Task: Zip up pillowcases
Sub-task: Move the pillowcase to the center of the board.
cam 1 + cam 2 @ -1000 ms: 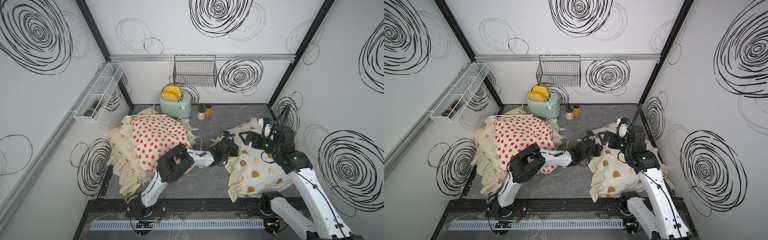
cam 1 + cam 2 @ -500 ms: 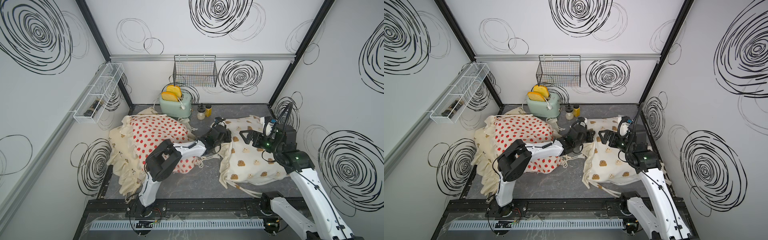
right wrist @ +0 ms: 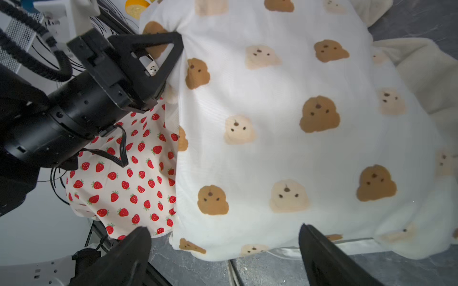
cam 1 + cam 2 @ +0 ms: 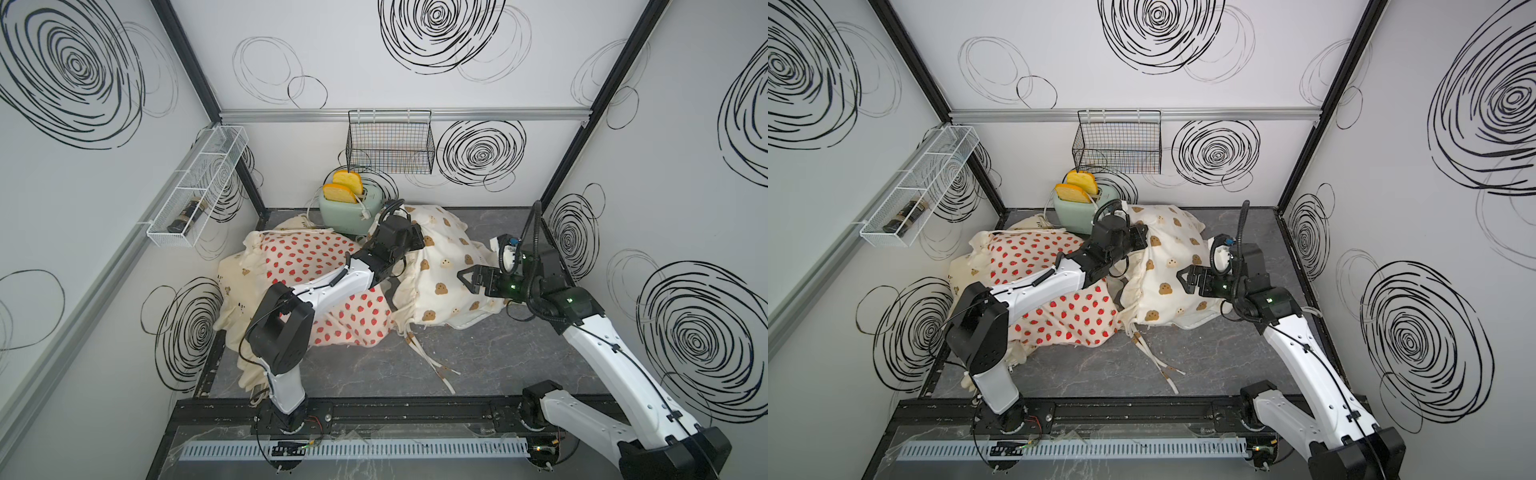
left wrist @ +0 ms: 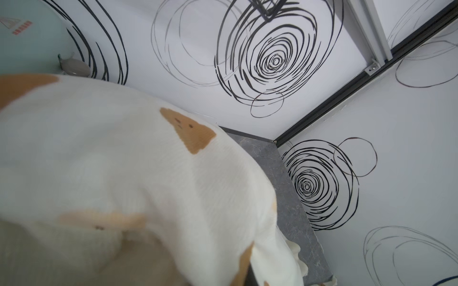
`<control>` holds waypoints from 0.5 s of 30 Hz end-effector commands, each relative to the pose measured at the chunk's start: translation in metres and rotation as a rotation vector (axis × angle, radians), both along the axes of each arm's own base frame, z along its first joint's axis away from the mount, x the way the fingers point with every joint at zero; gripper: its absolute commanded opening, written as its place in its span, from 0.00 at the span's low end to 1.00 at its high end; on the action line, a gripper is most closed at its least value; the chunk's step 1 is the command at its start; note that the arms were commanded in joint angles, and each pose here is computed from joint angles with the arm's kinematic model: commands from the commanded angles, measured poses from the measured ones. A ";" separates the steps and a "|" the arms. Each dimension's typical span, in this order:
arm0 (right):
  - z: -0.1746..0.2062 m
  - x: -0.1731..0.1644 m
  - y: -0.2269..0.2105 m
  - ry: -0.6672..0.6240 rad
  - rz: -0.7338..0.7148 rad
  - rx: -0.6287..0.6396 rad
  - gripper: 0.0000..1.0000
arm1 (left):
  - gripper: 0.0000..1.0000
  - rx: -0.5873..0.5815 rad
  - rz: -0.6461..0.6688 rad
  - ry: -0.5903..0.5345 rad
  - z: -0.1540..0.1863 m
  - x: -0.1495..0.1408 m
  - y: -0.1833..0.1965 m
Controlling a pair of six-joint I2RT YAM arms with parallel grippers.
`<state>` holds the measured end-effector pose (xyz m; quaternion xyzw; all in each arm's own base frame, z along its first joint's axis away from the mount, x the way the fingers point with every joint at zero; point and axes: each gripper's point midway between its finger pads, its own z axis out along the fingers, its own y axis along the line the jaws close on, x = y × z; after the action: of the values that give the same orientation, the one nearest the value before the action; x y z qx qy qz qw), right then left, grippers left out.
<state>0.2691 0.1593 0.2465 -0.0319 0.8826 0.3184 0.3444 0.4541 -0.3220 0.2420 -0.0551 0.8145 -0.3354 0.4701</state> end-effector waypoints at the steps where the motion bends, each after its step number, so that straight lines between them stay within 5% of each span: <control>1: 0.004 0.005 -0.003 -0.024 -0.026 -0.009 0.97 | 0.00 -0.069 -0.072 -0.083 0.055 -0.007 -0.015; 6: -0.006 0.000 -0.001 0.011 -0.011 -0.034 0.97 | 0.00 -0.004 -0.158 -0.023 0.063 -0.010 -0.004; 15: -0.034 -0.009 0.029 0.071 0.062 -0.025 0.97 | 0.02 0.073 -0.108 0.039 0.030 -0.025 0.058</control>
<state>0.2597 0.1818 0.2217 -0.0547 0.8955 0.3145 0.3100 0.4276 -0.2728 0.2583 -0.0129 0.8490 -0.3281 0.4140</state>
